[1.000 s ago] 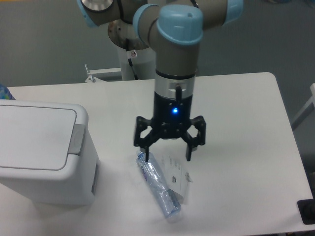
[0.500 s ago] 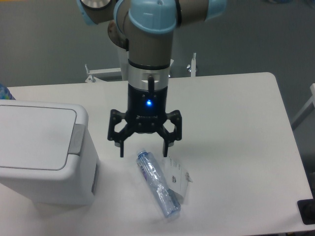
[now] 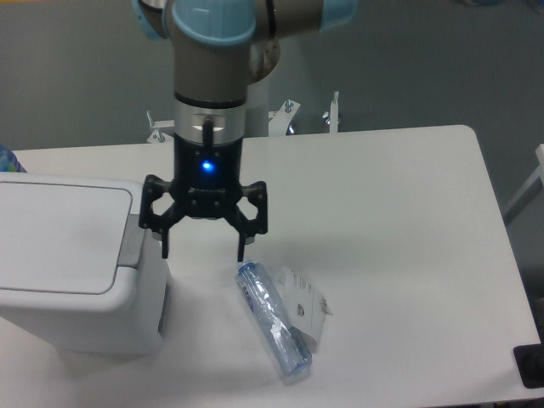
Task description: Open the trash can
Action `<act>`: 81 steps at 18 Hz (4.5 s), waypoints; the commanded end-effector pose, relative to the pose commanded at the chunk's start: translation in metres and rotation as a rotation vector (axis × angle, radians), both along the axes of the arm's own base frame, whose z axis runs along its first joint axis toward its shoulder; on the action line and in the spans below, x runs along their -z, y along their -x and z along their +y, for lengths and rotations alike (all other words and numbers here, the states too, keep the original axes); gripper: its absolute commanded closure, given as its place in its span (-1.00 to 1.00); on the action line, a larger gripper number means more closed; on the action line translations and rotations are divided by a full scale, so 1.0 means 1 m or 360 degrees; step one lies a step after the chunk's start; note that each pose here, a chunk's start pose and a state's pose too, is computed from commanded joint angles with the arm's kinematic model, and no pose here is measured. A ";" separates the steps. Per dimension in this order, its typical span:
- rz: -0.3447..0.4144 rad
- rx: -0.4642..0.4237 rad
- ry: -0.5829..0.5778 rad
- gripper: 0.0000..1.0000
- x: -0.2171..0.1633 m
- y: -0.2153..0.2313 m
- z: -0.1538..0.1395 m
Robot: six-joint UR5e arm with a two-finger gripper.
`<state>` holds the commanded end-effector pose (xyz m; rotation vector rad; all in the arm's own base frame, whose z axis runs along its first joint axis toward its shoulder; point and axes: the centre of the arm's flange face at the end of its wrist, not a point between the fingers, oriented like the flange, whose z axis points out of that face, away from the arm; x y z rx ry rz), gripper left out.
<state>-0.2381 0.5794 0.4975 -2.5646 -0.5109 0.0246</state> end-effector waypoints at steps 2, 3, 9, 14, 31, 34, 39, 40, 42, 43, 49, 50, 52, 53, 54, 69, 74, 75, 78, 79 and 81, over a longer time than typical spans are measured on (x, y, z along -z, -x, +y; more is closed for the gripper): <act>-0.0014 0.0000 0.0018 -1.00 0.007 -0.002 0.000; -0.0016 0.0001 0.0026 -1.00 0.010 -0.003 0.000; -0.0011 0.0007 0.0030 -1.00 0.010 -0.008 -0.001; -0.0012 0.0012 0.0038 -1.00 0.012 -0.011 -0.001; -0.0009 0.0014 0.0023 -1.00 0.006 -0.018 -0.002; -0.0010 0.0017 0.0025 -1.00 0.007 -0.019 -0.001; -0.0018 0.0016 0.0040 -1.00 0.013 -0.018 0.000; -0.0017 0.0018 0.0040 -1.00 0.014 -0.018 0.000; -0.0021 0.0018 0.0046 -1.00 0.016 -0.018 -0.001; -0.0021 0.0018 0.0046 -1.00 0.016 -0.018 -0.001; -0.0020 0.0018 0.0044 -1.00 0.016 -0.018 0.000; -0.0019 0.0019 0.0039 -1.00 0.014 -0.019 -0.001; -0.0012 0.0020 0.0034 -1.00 0.011 -0.019 -0.001; -0.0005 0.0024 0.0031 -1.00 0.010 -0.017 0.000; 0.0004 0.0029 0.0027 -1.00 0.009 -0.017 0.000; 0.0184 -0.0003 0.0225 -1.00 0.079 0.217 -0.103; 0.0233 0.0038 0.0322 -1.00 0.097 0.268 -0.151; 0.0254 0.0084 0.0332 -1.00 0.097 0.269 -0.152; 0.0307 0.0228 0.0449 -1.00 0.114 0.271 -0.154; 0.0342 0.0284 0.0488 -1.00 0.115 0.271 -0.154; 0.0370 0.0402 0.0525 -1.00 0.121 0.270 -0.154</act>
